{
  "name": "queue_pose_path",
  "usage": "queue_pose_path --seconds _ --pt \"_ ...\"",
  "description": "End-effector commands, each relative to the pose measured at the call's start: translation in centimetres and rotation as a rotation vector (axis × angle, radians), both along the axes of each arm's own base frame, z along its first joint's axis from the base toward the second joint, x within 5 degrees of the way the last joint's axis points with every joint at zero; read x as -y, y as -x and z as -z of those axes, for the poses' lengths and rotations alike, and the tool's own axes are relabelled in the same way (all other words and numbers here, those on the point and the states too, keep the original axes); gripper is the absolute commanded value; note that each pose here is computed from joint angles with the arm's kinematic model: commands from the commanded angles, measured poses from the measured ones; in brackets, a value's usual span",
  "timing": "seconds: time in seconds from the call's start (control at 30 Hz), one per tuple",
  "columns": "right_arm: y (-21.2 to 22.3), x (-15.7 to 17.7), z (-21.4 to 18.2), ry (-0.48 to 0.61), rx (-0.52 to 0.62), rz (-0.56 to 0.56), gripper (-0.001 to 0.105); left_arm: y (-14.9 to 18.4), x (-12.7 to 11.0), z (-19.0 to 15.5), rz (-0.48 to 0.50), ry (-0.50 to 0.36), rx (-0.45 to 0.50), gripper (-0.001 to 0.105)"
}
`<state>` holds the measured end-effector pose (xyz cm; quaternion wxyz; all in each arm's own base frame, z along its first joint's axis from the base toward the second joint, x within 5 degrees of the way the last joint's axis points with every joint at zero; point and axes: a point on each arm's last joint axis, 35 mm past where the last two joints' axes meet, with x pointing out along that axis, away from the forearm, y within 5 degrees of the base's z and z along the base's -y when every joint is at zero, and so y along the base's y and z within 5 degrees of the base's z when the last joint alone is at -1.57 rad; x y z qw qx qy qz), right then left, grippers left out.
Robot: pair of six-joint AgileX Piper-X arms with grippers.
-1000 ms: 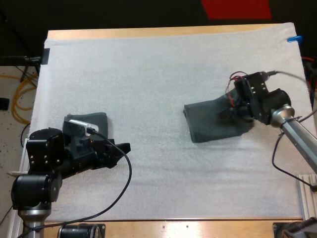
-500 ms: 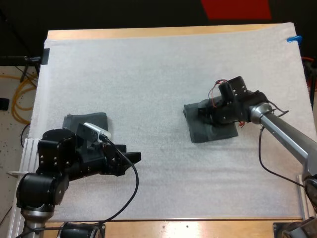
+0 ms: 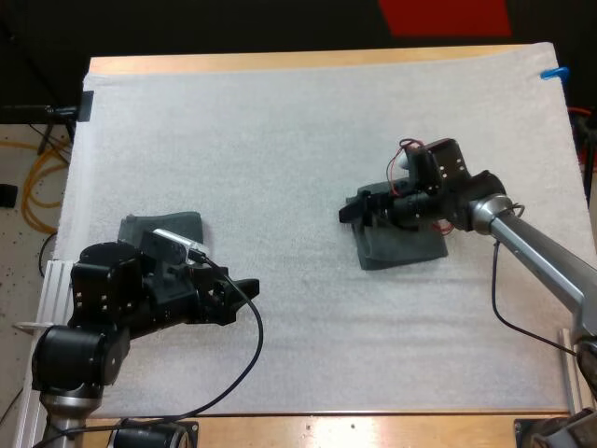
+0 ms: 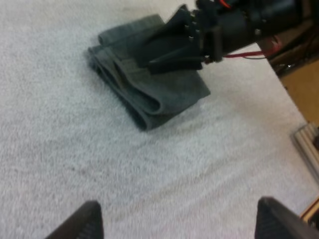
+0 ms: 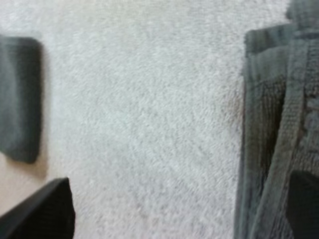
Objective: Pick towel from pile fold and stack
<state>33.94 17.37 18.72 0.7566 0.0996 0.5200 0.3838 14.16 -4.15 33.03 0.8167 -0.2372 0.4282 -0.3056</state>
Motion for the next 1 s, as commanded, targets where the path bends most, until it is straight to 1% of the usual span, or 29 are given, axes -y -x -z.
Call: queue_pose_path --seconds 0.0,0.07,0.2,0.27,0.33,0.37,0.47,0.53,0.6,0.63,0.67,0.73,0.83,0.97 --pt "0.3 0.0 -1.4 -0.026 0.040 -0.026 0.086 -0.1 0.0 0.0 -0.003 -0.002 0.012 0.062" --pt "0.7 0.2 -2.7 -0.024 0.073 -0.039 0.086 -0.4 0.1 0.4 -0.004 -0.003 -0.007 0.062" --pt "2.3 1.1 -6.6 0.015 0.208 -0.077 0.086 -2.0 0.3 1.5 -0.016 0.002 -0.055 0.077" --pt "3.3 1.7 -8.7 0.048 0.289 -0.086 0.086 -3.0 0.4 1.9 -0.028 0.010 -0.074 0.079" --pt "4.8 2.6 -11.4 0.093 0.396 -0.098 0.086 -4.5 0.8 2.5 -0.046 0.030 -0.092 0.078" --pt "5.2 2.8 -12.0 0.104 0.419 -0.100 0.086 -4.9 0.9 2.7 -0.047 0.034 -0.097 0.078" --pt "7.4 4.0 -15.0 0.155 0.539 -0.100 0.086 -6.9 2.4 3.8 -0.045 0.068 -0.145 0.078" --pt "9.0 4.9 -16.9 0.186 0.610 -0.090 0.086 -8.2 4.0 4.9 -0.052 0.060 -0.163 0.078" --pt "10.3 5.6 -18.2 0.201 0.650 -0.070 0.086 -9.3 5.6 5.9 -0.061 0.045 -0.173 0.078" --pt "11.1 6.0 -18.8 0.206 0.664 -0.060 0.086 -9.9 6.7 6.6 -0.067 0.044 -0.175 0.078" --pt "11.5 6.2 -19.1 0.210 0.665 -0.057 0.086 -10.3 7.2 6.8 -0.076 0.051 -0.172 0.078" --pt "12.9 6.9 -19.8 0.226 0.662 -0.049 0.086 -11.5 9.2 8.4 -0.098 0.074 -0.198 0.078" --pt "15.0 8.0 -20.1 0.279 0.616 -0.035 0.086 -12.7 11.2 10.5 -0.106 0.109 -0.260 0.078" --pt "17.5 9.3 -20.4 0.345 0.563 -0.022 0.086 -13.9 13.2 13.2 -0.101 0.100 -0.332 0.078"
